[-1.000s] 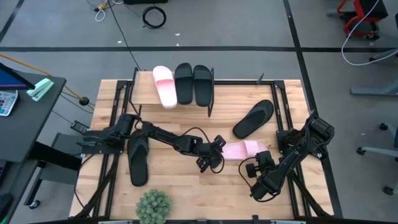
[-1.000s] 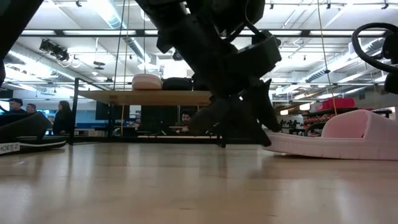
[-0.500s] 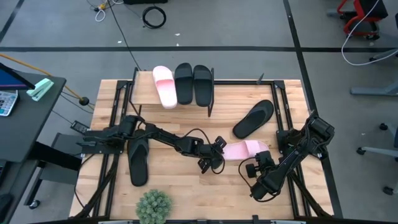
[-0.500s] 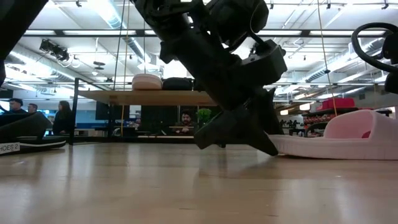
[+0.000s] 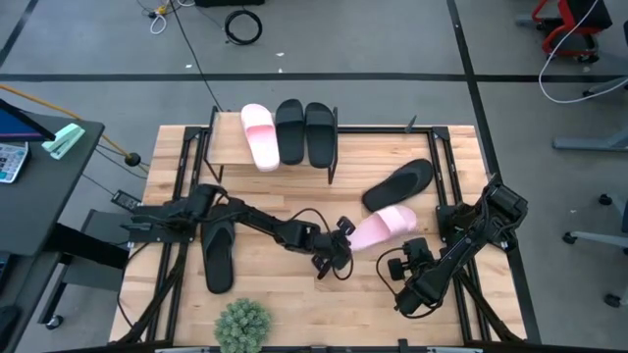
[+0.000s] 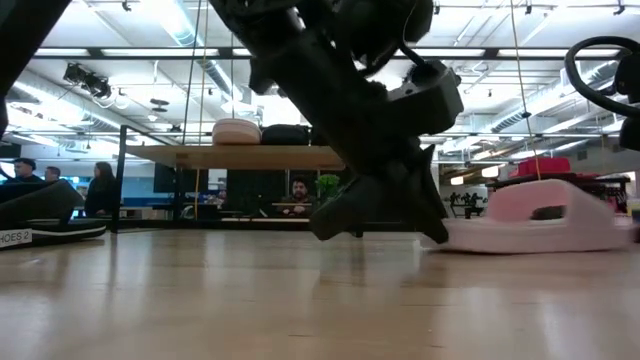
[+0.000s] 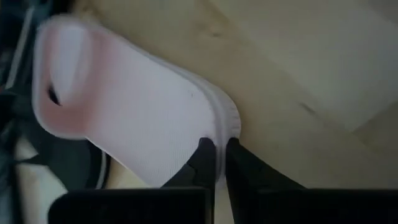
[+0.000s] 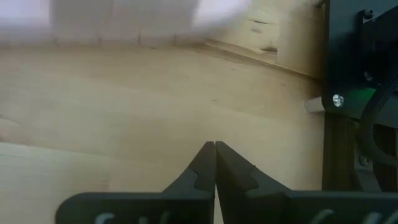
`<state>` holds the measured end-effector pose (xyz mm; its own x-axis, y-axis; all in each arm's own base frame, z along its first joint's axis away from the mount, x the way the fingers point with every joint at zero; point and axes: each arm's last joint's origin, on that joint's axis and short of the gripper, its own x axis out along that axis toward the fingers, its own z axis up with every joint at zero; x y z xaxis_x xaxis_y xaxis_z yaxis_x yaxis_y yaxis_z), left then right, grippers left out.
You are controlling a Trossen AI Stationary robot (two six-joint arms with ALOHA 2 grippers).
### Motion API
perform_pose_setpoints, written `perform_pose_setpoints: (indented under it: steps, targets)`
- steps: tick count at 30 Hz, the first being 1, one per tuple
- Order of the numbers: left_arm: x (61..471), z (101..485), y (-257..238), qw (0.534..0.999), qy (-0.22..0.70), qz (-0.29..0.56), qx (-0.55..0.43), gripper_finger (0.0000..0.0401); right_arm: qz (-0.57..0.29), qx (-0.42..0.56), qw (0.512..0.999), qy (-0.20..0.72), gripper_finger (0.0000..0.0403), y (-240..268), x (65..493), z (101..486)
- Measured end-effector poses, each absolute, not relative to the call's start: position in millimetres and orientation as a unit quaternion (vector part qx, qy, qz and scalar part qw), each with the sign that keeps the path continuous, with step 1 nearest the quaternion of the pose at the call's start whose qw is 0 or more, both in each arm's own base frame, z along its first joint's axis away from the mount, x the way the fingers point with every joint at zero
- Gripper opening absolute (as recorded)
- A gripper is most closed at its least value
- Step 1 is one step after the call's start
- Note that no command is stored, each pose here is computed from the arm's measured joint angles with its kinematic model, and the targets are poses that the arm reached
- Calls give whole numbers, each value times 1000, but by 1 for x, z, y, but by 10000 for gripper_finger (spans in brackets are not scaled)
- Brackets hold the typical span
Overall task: Pick and place slides into the shelf
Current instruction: Put the pink slide on the shelf
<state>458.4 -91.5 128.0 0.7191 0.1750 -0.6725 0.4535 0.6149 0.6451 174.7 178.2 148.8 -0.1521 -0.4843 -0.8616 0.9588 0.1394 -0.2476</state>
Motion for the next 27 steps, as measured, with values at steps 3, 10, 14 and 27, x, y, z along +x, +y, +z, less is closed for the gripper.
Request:
perform_pose_setpoints:
  steps: [3,10,14,27]
  targets:
    - [452,143,-99,822,370,-50,431,19,-603,257,598,461,9,178,175,149]
    - [421,193,-124,863,388,-31,321,18,-602,259,599,461,9,178,175,149]
    - [400,219,-131,871,407,-30,274,18,-602,259,599,461,9,178,175,149]
    - [337,286,-131,879,441,16,181,18,-595,270,600,462,9,180,176,148]
